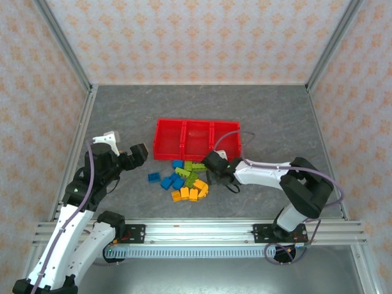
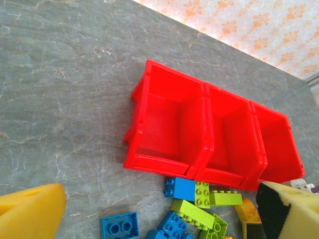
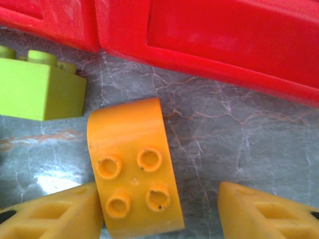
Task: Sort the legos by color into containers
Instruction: Pick up the lego from the bottom-center of the table, then place the lego in the container.
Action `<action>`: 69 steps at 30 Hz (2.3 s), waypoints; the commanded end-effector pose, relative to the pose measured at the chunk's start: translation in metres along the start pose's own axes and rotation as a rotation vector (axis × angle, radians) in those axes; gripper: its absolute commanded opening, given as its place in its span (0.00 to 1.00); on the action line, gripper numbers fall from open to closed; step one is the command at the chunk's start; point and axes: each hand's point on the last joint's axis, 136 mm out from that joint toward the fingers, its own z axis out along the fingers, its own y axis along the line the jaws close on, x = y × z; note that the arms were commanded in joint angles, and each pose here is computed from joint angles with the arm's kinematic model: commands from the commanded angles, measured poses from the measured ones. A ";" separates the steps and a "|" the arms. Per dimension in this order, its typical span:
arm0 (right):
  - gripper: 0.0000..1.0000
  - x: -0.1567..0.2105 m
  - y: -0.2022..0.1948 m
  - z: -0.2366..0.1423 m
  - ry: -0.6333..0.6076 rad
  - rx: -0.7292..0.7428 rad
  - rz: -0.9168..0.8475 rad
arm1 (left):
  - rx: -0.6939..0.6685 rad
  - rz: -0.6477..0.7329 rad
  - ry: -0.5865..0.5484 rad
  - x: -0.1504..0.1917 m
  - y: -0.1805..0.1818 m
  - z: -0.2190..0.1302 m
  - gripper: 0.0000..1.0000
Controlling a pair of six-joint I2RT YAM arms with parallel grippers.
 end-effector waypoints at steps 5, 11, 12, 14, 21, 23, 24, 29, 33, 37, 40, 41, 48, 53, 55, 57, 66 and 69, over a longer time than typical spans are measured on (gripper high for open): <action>0.46 -0.013 0.004 0.008 -0.011 0.061 -0.012 | 0.070 0.015 0.078 0.016 -0.011 0.011 0.99; 0.31 -0.018 0.004 0.002 -0.008 0.081 -0.022 | 0.088 0.020 0.092 0.018 -0.014 0.019 0.99; 0.29 -0.017 0.005 -0.001 -0.005 0.082 -0.025 | 0.092 0.019 0.097 0.019 -0.014 0.021 0.99; 0.25 -0.020 0.005 -0.013 -0.012 0.088 -0.025 | 0.096 0.026 0.109 0.022 -0.015 0.023 0.99; 0.20 -0.052 0.016 -0.082 -0.121 0.003 0.019 | 0.091 0.033 0.099 0.021 -0.013 0.025 0.99; 0.21 -0.072 0.017 -0.104 -0.190 -0.003 0.024 | 0.096 0.035 0.097 0.021 -0.014 0.024 0.99; 0.22 -0.082 0.016 -0.113 -0.226 0.006 0.019 | 0.104 0.036 0.097 0.021 -0.015 0.024 0.99; 0.22 -0.119 -0.014 -0.104 -0.246 0.131 -0.009 | 0.145 0.041 0.088 0.020 -0.022 0.018 0.99; 0.21 -0.143 -0.025 -0.084 -0.217 0.182 -0.038 | 0.191 0.041 0.080 0.019 -0.030 0.011 0.99; 0.21 -0.152 -0.034 -0.069 -0.174 0.227 -0.069 | 0.198 0.042 0.058 0.017 -0.030 0.006 0.99; 0.22 -0.151 -0.040 -0.060 -0.152 0.240 -0.084 | 0.192 0.036 0.038 0.015 -0.029 0.004 0.99; 0.22 -0.149 -0.044 -0.056 -0.145 0.238 -0.080 | 0.192 0.035 0.035 0.014 -0.029 0.004 0.99; 0.28 -0.136 -0.065 -0.033 -0.124 0.219 -0.024 | 0.129 0.024 0.009 0.010 -0.018 0.005 0.99; 0.39 -0.135 -0.064 -0.029 -0.129 0.207 -0.018 | 0.125 0.020 -0.011 0.007 -0.017 0.003 0.99; 0.44 -0.138 -0.064 -0.032 -0.135 0.212 -0.013 | 0.124 0.017 -0.012 0.007 -0.017 0.002 0.99; 0.51 -0.140 -0.064 -0.037 -0.140 0.208 -0.007 | 0.121 0.015 -0.015 0.007 -0.016 0.002 0.99; 0.71 -0.147 -0.039 -0.081 -0.213 0.021 0.109 | 0.137 0.025 0.024 0.012 -0.019 0.009 0.99; 0.75 -0.137 -0.024 -0.098 -0.233 -0.031 0.149 | 0.149 0.026 0.014 0.011 -0.021 0.006 0.99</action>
